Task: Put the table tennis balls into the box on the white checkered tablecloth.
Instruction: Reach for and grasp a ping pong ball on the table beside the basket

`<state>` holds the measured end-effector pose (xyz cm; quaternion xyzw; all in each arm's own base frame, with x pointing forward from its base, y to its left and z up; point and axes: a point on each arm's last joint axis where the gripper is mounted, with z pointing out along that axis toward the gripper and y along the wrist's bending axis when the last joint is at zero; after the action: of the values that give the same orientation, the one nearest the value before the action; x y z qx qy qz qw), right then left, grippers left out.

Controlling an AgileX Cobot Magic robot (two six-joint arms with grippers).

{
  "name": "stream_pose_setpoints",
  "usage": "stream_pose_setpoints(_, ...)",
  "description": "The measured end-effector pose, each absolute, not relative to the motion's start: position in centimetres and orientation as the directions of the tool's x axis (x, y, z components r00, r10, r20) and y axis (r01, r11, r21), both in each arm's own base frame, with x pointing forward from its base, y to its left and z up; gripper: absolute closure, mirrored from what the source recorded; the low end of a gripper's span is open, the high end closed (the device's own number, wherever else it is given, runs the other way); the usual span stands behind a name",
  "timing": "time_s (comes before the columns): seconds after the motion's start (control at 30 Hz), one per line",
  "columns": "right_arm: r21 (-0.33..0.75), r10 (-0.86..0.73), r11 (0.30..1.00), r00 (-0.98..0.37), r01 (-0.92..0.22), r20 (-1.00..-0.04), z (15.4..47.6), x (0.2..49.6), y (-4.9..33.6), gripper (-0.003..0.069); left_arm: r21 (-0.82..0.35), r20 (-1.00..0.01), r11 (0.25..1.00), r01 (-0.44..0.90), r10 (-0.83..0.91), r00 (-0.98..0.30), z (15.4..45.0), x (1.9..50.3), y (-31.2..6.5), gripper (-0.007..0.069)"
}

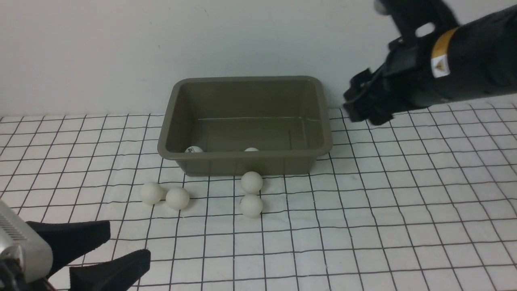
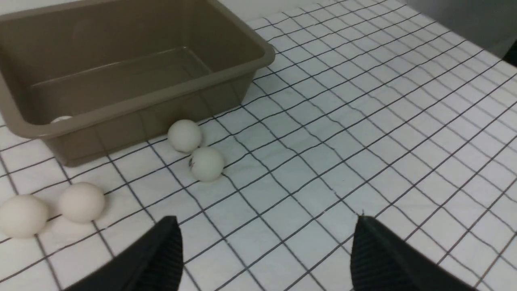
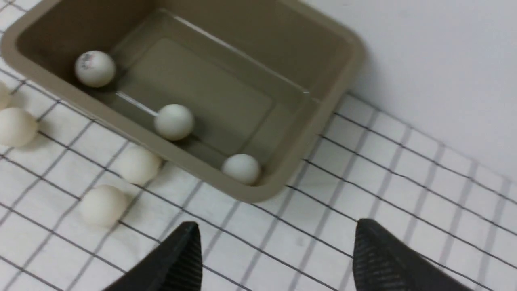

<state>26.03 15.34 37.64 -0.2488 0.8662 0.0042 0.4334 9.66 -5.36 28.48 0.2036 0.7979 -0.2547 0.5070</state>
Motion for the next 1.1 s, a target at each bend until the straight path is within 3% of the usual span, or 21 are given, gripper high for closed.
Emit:
stream_pose_setpoints(0.2,-0.254,-0.427,0.894,-0.525,-0.37,-0.736,41.1,21.5,11.5,0.02,-0.26,-0.888,0.749,0.61,0.063,-0.456,27.5,12.1,-5.7,0.0123)
stream_pose_setpoints(0.63,-0.292,-0.52,0.835,-0.496,-0.466,-0.695,41.8,18.5,11.9,0.02,-0.377,-0.78,0.732,0.567,0.08,-0.621,26.3,20.3,-5.5,0.013)
stream_pose_setpoints(0.87,-0.302,-0.524,0.834,-0.492,-0.462,-0.695,41.9,18.6,11.8,0.02,-0.462,-0.696,0.721,0.517,0.066,-0.715,25.9,24.0,-5.5,0.0233)
stream_pose_setpoints(1.1,-0.347,-0.544,0.827,-0.476,-0.442,-0.691,42.0,18.8,11.5,0.02,-0.329,-0.61,0.799,0.503,0.226,-0.759,25.6,24.0,-4.3,0.0263)
